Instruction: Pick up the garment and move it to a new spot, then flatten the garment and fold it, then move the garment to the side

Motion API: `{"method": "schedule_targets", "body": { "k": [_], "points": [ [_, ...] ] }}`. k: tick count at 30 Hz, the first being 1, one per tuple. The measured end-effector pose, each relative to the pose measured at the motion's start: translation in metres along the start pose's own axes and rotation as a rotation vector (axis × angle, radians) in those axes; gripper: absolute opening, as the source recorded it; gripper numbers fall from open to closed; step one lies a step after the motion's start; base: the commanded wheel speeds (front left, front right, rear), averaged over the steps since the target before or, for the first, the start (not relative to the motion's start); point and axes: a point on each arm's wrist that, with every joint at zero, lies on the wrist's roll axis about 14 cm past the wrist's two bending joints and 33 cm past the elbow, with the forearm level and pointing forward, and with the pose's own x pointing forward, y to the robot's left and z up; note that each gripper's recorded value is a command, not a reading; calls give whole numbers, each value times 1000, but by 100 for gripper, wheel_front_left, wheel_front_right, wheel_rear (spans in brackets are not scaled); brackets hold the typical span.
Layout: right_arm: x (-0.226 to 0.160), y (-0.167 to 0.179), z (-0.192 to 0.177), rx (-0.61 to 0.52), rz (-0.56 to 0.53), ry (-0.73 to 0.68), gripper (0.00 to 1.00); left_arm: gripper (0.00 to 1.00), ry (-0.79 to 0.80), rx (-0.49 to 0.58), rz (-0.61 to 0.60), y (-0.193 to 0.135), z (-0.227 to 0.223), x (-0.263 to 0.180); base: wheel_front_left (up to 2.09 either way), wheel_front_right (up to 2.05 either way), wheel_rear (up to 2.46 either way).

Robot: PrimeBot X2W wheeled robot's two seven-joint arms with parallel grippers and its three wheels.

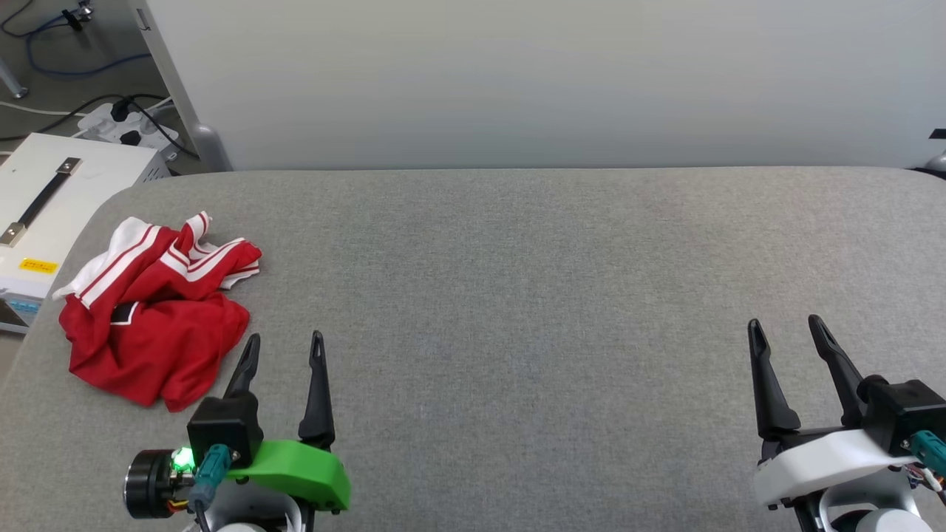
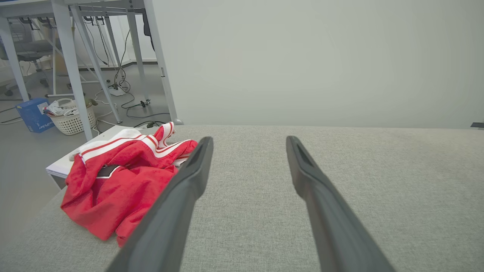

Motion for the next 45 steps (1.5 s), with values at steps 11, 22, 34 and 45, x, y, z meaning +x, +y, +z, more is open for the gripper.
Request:
{"method": "schedule_targets", "body": {
  "k": [11, 22, 34, 45],
  "points": [
    [-4, -2, 0, 8, -7, -14, 100, 100, -9, -9, -4, -2, -2, -5, 0, 0, 0],
    [-6, -1, -1, 9, -6, -25, 100, 100, -19, -9, 10, 0, -3, -7, 0, 0, 0],
    [10, 31, -3, 27, 97, -42, 100, 100, -29, -13, 109, 28, -3, -20, 0, 0, 0],
    [30, 81, -9, 49, 246, -47, 100, 100, -43, -27, 286, 79, 0, -48, 0, 0, 0]
  ]
}}
